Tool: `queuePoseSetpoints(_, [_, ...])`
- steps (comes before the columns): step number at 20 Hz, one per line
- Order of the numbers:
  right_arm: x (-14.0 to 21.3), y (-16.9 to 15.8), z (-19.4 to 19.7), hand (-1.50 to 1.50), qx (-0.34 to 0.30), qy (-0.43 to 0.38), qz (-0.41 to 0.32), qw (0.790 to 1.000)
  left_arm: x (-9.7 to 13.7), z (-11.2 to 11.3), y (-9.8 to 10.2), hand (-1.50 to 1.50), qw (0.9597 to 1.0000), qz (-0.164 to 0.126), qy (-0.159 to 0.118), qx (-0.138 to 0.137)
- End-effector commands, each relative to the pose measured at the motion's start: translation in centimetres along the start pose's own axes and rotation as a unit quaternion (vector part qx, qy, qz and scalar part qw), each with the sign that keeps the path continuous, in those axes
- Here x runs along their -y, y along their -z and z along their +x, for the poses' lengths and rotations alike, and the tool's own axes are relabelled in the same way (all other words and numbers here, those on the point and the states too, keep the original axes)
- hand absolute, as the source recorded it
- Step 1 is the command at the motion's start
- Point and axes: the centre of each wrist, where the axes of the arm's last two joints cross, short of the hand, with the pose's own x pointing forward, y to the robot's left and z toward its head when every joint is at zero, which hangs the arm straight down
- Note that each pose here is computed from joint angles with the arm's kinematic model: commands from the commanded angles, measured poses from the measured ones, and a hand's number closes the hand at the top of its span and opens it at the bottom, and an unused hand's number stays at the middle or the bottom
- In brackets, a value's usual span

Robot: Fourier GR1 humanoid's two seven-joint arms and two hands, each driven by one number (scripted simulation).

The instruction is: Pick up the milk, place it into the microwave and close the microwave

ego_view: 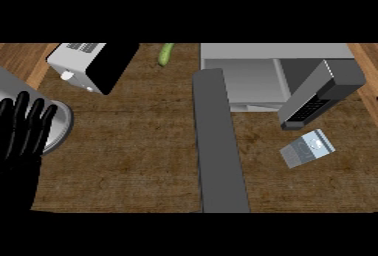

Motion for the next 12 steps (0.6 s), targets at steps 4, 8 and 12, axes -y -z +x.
queuePoseSetpoints(4, [1.5, -1.0, -0.5, -1.50, -0.033, 0.008, -0.011, 0.999, -0.5, 2.7, -3.3, -1.50, 0.9995, -0.003, -0.028, -0.014])
queuePoseSetpoints(8, [1.8, -2.5, -1.7, -1.50, -0.059, -0.020, -0.028, 0.998, -2.9, 4.1, -5.6, -1.50, 0.9992, -0.011, -0.033, -0.018])
queuePoseSetpoints(12, [3.2, -3.6, -2.8, -1.50, -0.060, -0.028, -0.022, 0.998, -2.9, 4.0, -7.2, -1.50, 0.9997, -0.007, -0.021, -0.006])
